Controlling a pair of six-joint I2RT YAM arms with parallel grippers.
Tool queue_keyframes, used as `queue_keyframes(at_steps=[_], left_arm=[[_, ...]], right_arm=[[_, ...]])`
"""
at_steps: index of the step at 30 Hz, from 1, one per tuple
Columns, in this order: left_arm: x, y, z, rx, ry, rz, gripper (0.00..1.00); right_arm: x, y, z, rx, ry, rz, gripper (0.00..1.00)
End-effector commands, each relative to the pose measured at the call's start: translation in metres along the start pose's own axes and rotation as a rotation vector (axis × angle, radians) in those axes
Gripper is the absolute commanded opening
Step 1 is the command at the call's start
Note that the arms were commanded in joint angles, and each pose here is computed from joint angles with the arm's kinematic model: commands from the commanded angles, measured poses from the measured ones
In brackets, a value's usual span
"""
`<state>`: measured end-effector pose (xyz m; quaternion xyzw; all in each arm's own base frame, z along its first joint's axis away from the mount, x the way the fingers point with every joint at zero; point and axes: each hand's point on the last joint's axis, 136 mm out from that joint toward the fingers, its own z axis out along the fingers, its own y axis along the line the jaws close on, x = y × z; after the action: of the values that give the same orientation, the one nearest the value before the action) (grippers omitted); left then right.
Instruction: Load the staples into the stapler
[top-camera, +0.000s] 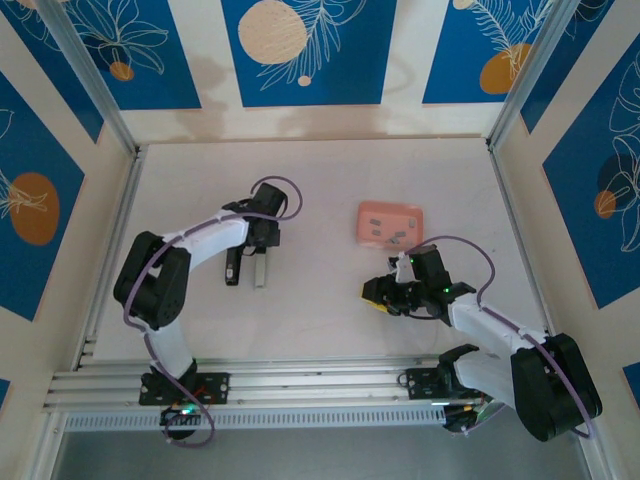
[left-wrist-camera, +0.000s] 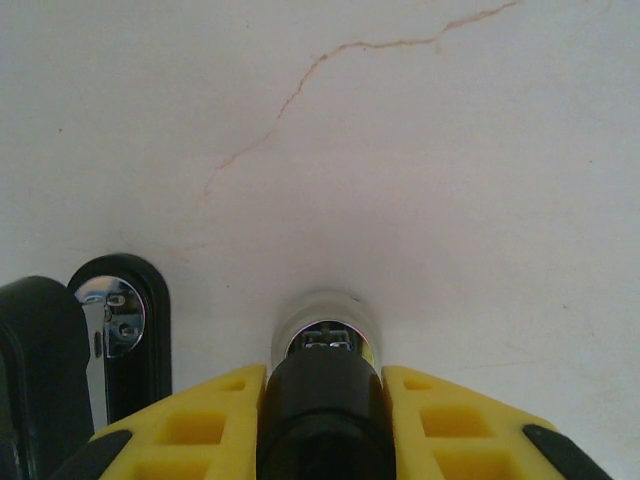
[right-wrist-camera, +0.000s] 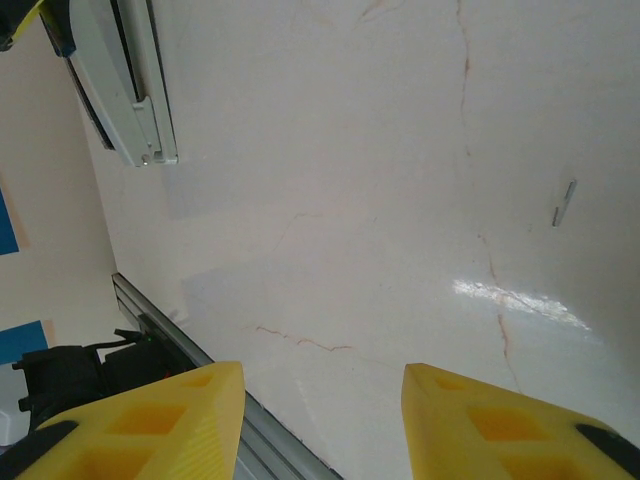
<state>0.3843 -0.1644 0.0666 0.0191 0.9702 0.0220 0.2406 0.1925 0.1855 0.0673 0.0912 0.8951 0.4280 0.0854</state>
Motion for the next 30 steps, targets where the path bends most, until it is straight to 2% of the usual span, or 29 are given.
queue_keyframes(at_steps=[1, 6, 12, 17, 19, 21, 25, 26, 28, 30], left_arm=[[-0.022, 0.003, 0.003, -0.014, -0.044, -0.033, 0.23], [-0.030, 0.002, -0.002, -0.004, -0.054, -0.023, 0.52], [-0.055, 0.005, -0.042, 0.018, -0.130, 0.001, 0.67], [-0.073, 0.026, -0.108, 0.013, -0.292, 0.017, 0.81], [-0.071, 0.037, -0.129, 0.012, -0.363, 0.032, 0.86], [-0.065, 0.052, -0.144, -0.006, -0.421, 0.018, 0.98], [-0.040, 0.087, -0.147, -0.013, -0.464, -0.065, 1.00], [-0.031, 0.094, -0.142, -0.009, -0.448, -0.096, 1.00], [-0.017, 0.100, -0.134, 0.004, -0.449, -0.118, 0.99], [-0.007, 0.103, -0.124, 0.013, -0.504, -0.127, 1.00]], right_arm=[[0.003, 0.001, -0.002, 0.010, 0.009, -0.002, 0.46], [0.002, 0.001, -0.004, 0.014, 0.004, -0.005, 0.46], [-0.004, 0.007, -0.008, 0.024, -0.012, -0.033, 0.47], [-0.026, 0.015, -0.020, 0.085, -0.083, -0.118, 0.50], [-0.040, 0.017, -0.027, 0.121, -0.133, -0.173, 0.56], [-0.055, 0.017, -0.034, 0.161, -0.187, -0.215, 0.64], [-0.082, 0.023, -0.048, 0.179, -0.265, -0.272, 0.77], [-0.088, 0.026, -0.052, 0.179, -0.278, -0.286, 0.97], [-0.101, 0.027, -0.058, 0.203, -0.316, -0.327, 0.99], [-0.115, 0.022, -0.067, 0.257, -0.381, -0.374, 0.99]])
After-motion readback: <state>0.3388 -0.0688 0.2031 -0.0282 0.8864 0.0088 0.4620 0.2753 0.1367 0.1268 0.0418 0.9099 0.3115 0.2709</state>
